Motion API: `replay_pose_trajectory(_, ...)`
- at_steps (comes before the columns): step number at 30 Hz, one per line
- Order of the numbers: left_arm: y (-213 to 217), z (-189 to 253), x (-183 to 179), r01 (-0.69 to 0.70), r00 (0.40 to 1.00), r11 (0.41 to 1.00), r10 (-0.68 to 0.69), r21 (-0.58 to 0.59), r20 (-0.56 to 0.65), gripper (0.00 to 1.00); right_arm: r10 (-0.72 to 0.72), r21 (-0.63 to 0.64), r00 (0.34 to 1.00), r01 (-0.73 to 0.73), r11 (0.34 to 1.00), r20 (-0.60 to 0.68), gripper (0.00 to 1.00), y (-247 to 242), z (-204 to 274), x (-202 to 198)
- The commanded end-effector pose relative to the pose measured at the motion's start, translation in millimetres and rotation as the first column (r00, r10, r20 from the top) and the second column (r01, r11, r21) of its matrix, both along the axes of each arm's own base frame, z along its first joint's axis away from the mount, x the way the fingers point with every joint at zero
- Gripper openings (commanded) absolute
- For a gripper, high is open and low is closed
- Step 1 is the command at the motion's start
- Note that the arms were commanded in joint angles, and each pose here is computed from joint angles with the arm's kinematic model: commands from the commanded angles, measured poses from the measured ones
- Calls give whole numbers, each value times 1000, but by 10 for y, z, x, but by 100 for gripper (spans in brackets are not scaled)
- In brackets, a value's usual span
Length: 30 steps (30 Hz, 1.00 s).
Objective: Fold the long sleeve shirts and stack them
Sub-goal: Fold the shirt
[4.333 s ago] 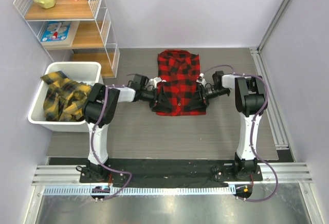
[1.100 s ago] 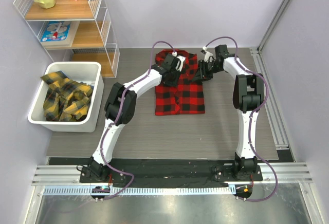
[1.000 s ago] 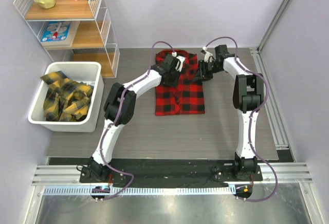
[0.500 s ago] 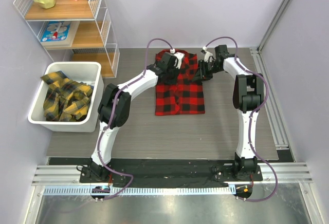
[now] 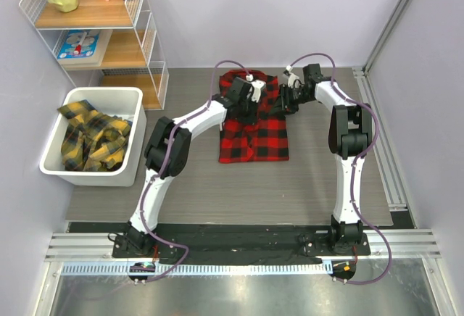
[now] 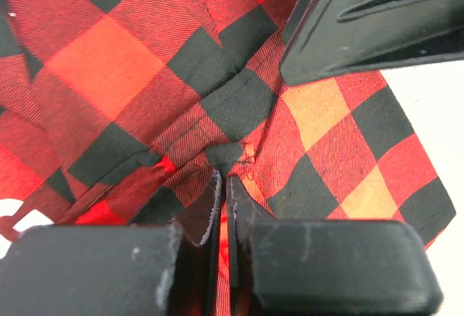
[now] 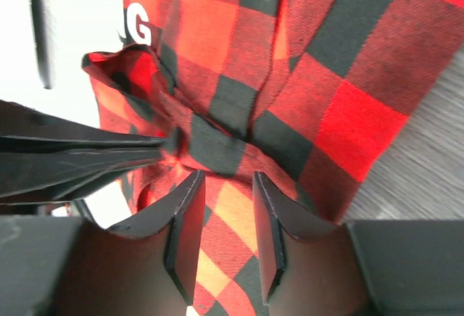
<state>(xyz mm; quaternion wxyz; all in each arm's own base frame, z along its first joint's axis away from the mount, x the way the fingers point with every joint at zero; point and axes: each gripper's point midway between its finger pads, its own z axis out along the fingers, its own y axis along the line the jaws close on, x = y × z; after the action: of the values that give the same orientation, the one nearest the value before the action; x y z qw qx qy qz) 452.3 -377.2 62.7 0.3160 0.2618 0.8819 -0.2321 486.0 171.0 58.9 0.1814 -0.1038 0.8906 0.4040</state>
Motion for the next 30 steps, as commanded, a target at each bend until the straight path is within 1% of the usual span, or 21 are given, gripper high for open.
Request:
replay_pose_trajectory(1, -159, 114, 85, 37, 998, 996, -33, -76, 47, 5, 7, 80, 1000, -9, 997, 27, 39, 97, 272, 15)
replay_pose_trajectory(2, -124, 107, 113, 27, 999, 997, -24, -77, 45, 6, 10, 83, 1000, -12, 996, 27, 39, 116, 287, 7)
replay_pose_trajectory(5, -23, 117, 212, -20, 1000, 994, 22, -108, 15, 12, 16, 86, 999, -19, 996, 29, 40, 155, 297, -10)
replay_pose_trajectory(6, -31, 154, 199, -16, 1000, 990, 14, -143, -11, 17, 22, 91, 999, -24, 996, 31, 40, 183, 316, -17)
replay_pose_trajectory(8, 36, 293, 277, -35, 999, 983, 34, -182, -12, 23, 24, 95, 999, -28, 995, 41, 41, 211, 339, -3)
replay_pose_trajectory(9, 6, 365, 238, -21, 999, 974, 13, -225, -36, 32, 26, 99, 999, -29, 995, 33, 41, 252, 334, -19)
replay_pose_trajectory(10, 45, 422, 259, -17, 999, 969, 7, -247, -40, 35, 28, 103, 999, -32, 994, 44, 42, 273, 347, 2)
replay_pose_trajectory(12, 39, 586, 214, 7, 999, 957, -21, -289, -44, 39, 29, 110, 998, -34, 993, 47, 43, 328, 368, 19)
replay_pose_trajectory(15, 127, 774, 158, 9, 996, 938, -37, -345, -76, 42, 33, 108, 998, -39, 993, 59, 43, 384, 381, 55)
replay_pose_trajectory(16, 216, 777, 150, -16, 994, 934, -23, -358, -105, 42, 35, 104, 998, -41, 994, 60, 43, 409, 373, 54)
replay_pose_trajectory(18, 306, 952, 111, -1, 996, 919, -36, -395, -88, 46, 40, 97, 997, -47, 994, 71, 43, 442, 381, 63)
replay_pose_trajectory(19, 421, 974, 120, -1, 996, 915, -37, -403, -87, 47, 50, 92, 996, -57, 994, 76, 43, 483, 373, 54)
replay_pose_trajectory(20, 502, 982, 56, -6, 995, 916, -35, -402, -96, 49, 52, 84, 995, -59, 995, 82, 44, 496, 369, 54)
replay_pose_trajectory(21, 640, 965, 74, -20, 994, 917, -25, -399, -106, 50, 56, 78, 995, -62, 995, 81, 44, 519, 355, 41)
replay_pose_trajectory(23, 810, 857, 12, 2, 994, 936, -40, -353, -101, 52, 61, 48, 994, -66, 997, 92, 45, 552, 300, 42)
replay_pose_trajectory(25, 1027, 755, -41, 0, 992, 957, -37, -290, -124, 52, 62, 22, 993, -65, 998, 99, 46, 552, 253, 47)
replay_pose_trajectory(26, 1084, 763, -21, 60, 994, 966, -80, -253, -71, 53, 54, 2, 993, -54, 999, 103, 46, 536, 225, 68)
replay_pose_trajectory(27, 1163, 652, -103, 73, 988, 973, -100, -219, -114, 53, 55, -9, 994, -54, 999, 98, 46, 537, 187, 66)
replay_pose_trajectory(28, 1202, 619, -120, 97, 987, 978, -119, -186, -110, 53, 62, -24, 992, -60, 998, 107, 47, 543, 170, 71)
replay_pose_trajectory(29, 1220, 624, -91, 177, 982, 973, -185, -145, -46, 53, 62, -41, 992, -58, 997, 108, 47, 537, 156, 78)
replay_pose_trajectory(30, 1263, 525, -133, 203, 976, 973, -211, -112, -63, 53, 65, -48, 992, -61, 997, 105, 48, 544, 121, 76)
